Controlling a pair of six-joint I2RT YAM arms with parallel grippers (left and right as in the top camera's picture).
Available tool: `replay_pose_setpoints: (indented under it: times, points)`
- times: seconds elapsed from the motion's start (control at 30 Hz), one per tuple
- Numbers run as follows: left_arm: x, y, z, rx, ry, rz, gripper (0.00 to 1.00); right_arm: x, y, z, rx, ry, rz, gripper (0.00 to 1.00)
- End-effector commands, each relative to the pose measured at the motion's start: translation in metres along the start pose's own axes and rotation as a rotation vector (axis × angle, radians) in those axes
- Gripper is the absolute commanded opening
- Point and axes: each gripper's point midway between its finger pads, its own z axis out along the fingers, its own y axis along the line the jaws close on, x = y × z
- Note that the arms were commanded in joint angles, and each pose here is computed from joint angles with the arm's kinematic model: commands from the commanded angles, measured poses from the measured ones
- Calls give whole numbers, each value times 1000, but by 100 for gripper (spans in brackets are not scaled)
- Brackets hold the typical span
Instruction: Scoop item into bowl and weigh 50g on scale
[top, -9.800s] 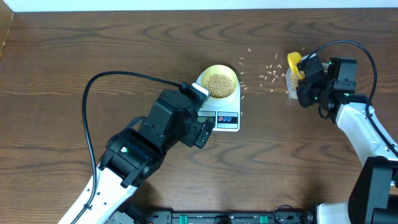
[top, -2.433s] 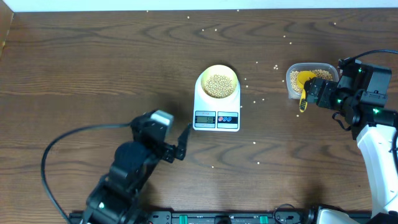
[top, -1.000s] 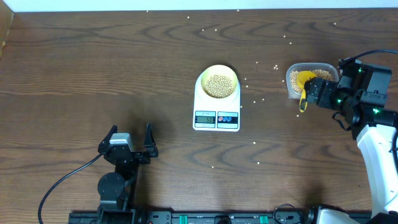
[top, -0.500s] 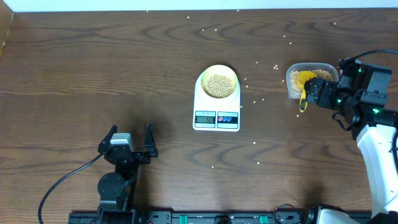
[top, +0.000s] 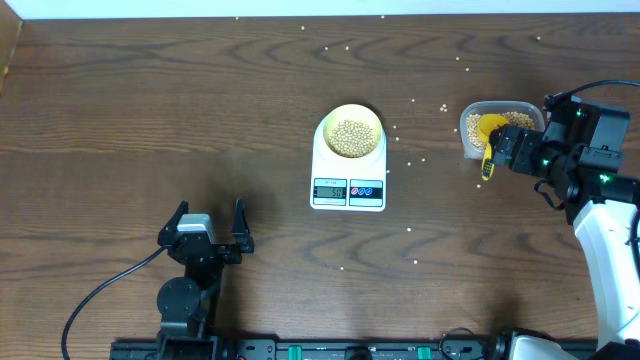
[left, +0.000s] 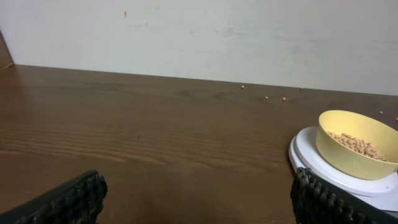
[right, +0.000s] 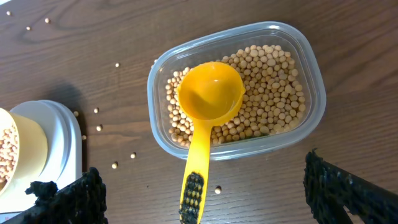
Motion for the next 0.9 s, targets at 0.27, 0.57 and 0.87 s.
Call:
replay_pose_setpoints:
  times: [0.27,0.57,0.87]
  points:
    - [15,5,0,-26,53,11,97,-2,0,-4,0,-13,10,99]
    - [16,5,0,-26,53,11,97,-2,0,-4,0,-13,10,99]
    - [15,5,0,-26,53,11,97,7,1,-11,4,18,-2,99]
